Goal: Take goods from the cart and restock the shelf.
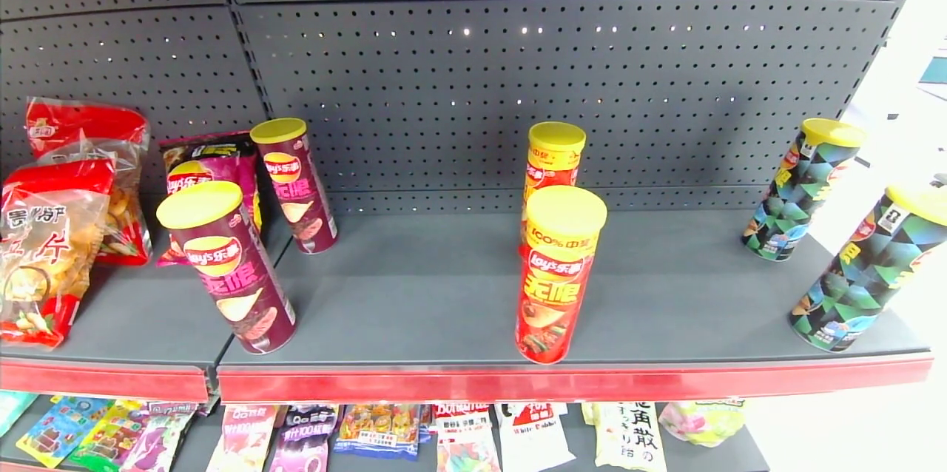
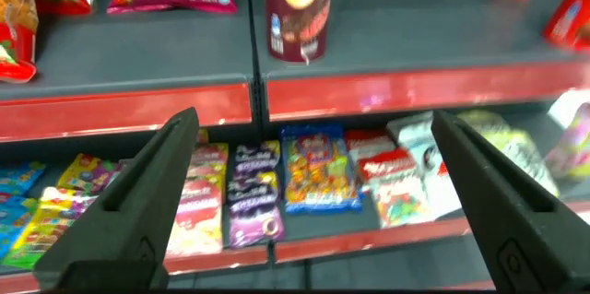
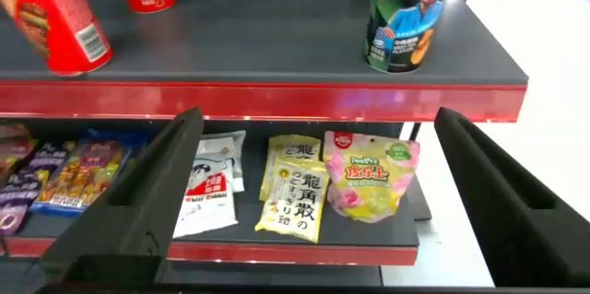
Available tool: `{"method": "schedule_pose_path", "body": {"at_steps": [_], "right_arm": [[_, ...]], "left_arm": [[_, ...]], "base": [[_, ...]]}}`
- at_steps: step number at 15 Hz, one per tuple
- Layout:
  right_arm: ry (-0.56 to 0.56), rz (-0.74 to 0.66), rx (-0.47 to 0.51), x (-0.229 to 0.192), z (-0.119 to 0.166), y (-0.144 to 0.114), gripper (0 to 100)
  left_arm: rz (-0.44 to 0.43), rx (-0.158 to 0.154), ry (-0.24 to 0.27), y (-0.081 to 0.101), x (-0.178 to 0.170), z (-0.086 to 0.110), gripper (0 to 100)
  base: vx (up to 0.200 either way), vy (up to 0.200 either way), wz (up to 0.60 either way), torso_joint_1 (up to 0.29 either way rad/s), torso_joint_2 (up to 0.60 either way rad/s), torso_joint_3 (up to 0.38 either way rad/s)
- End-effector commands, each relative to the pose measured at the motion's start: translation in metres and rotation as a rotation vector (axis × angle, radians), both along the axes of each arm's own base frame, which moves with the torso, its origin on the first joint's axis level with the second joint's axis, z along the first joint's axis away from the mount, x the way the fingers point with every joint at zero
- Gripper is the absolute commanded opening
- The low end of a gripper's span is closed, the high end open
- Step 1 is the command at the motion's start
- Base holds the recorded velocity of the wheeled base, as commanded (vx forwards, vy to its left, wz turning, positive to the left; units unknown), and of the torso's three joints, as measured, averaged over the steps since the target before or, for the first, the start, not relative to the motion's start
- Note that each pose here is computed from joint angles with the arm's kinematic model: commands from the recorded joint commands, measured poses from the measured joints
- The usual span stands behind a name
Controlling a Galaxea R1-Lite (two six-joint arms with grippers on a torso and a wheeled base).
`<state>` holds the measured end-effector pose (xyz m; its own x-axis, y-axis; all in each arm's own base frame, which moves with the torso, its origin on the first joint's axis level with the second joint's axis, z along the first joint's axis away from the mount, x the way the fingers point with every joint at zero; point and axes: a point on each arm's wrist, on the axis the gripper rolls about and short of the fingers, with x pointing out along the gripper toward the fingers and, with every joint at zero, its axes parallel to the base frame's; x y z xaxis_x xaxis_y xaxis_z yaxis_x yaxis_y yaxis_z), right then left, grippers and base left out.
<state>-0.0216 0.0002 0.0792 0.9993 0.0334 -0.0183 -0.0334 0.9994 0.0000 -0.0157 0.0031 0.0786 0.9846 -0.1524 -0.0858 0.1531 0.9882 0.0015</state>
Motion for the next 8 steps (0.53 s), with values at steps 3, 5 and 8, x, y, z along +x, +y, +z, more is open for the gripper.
{"method": "schedule_pose_path", "body": {"at_steps": [3, 5, 8], "right_arm": [[-0.017, -0.020, 0.004, -0.0012, -0.0035, 0.0000, 100], [-0.017, -0.018, 0.002, -0.0012, -0.0035, 0.0000, 100], [-0.017, -0.018, 0.004, -0.0012, -0.0035, 0.0000, 100]], "left_arm": [[0.000, 0.001, 0.008, -0.0001, 0.0003, -0.0014, 100], [0.000, 0.001, 0.006, -0.0001, 0.0003, -0.0012, 100], [0.003, 0.001, 0.006, 0.0000, 0.0003, -0.0012, 100]], "base": [[0.000, 0.000, 0.00, 0.000, 0.00, 0.000], [0.000, 0.000, 0.00, 0.000, 0.00, 0.000], [0.000, 0.000, 0.00, 0.000, 0.00, 0.000]]}}
